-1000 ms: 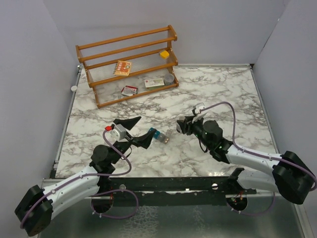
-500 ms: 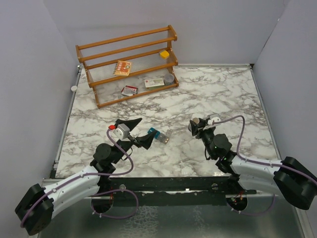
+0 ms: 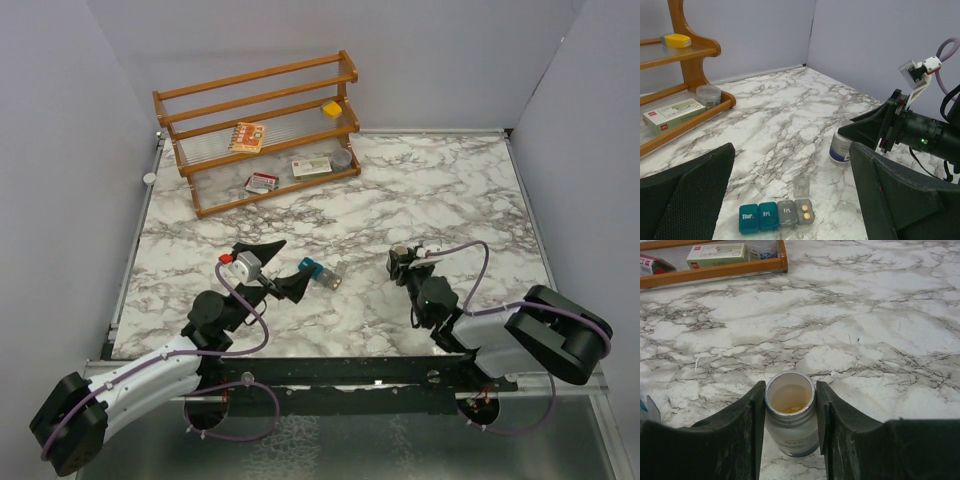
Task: Sort the pills into containers
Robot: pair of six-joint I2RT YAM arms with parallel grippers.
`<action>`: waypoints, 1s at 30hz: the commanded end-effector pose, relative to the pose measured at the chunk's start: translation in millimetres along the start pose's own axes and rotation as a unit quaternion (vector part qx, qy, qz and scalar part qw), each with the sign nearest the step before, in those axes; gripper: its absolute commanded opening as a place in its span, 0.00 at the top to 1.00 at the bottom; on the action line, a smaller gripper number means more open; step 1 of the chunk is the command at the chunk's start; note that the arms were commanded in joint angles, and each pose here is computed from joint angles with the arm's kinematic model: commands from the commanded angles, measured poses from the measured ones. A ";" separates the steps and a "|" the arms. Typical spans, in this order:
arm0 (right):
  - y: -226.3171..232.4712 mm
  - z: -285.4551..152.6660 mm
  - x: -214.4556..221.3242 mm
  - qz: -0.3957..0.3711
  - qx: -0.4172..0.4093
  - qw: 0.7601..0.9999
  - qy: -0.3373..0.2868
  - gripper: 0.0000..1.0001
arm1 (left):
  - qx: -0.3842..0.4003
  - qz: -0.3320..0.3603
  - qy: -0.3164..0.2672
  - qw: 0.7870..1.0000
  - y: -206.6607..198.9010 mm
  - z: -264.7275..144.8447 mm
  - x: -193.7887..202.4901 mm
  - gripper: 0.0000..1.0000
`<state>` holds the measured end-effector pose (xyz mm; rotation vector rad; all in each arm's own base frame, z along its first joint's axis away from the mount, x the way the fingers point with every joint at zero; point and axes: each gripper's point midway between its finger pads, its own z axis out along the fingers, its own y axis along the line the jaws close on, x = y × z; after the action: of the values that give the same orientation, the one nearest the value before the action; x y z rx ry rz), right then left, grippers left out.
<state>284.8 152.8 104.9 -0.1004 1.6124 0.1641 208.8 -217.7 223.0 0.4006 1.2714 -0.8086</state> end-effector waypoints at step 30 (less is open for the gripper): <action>4.7 16.4 18.4 0.054 0.044 0.997 0.021 0.71 | -0.002 -0.003 0.003 1.000 0.6 -3.5 3.0 0.01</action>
<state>300.1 162.4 91.1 0.0182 1.6467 0.1806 206.7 -215.7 219.0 0.3968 1.2785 -0.8129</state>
